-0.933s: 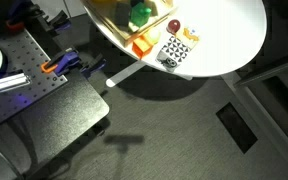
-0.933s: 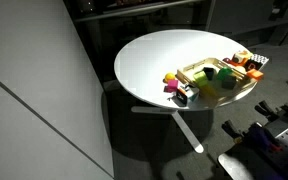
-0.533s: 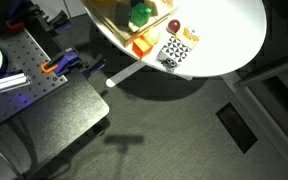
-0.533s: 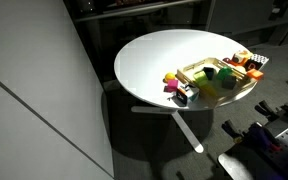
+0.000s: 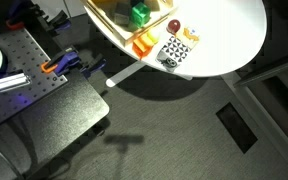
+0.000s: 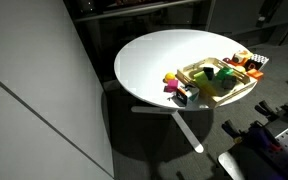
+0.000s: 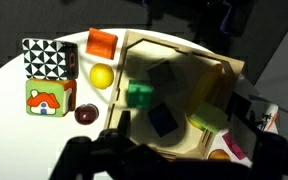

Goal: Put the soft orange cube on the tray

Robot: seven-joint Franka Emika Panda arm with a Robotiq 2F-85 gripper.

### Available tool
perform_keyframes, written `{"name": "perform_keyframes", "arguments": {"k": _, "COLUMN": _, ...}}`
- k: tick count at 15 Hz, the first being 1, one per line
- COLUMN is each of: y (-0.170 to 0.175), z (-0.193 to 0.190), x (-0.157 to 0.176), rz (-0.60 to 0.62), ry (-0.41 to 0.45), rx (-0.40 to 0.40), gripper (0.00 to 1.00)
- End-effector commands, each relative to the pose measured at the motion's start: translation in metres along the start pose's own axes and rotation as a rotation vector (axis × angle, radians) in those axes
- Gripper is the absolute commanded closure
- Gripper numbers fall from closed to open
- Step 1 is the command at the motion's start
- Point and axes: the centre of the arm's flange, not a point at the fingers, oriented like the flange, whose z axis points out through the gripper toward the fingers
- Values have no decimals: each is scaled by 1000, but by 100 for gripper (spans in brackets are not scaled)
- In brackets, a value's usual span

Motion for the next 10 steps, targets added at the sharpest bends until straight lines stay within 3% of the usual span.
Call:
{"name": "perform_keyframes", "arguments": {"k": 1, "y": 7, "z": 15, "x": 23, "rz": 2, "ry": 8, "rx": -47, "gripper": 0}}
{"name": "perform_keyframes", "arguments": {"k": 10, "y": 38, "z": 76, "x": 56, "rz": 17, "ry": 44, "rx": -123, "gripper": 0}}
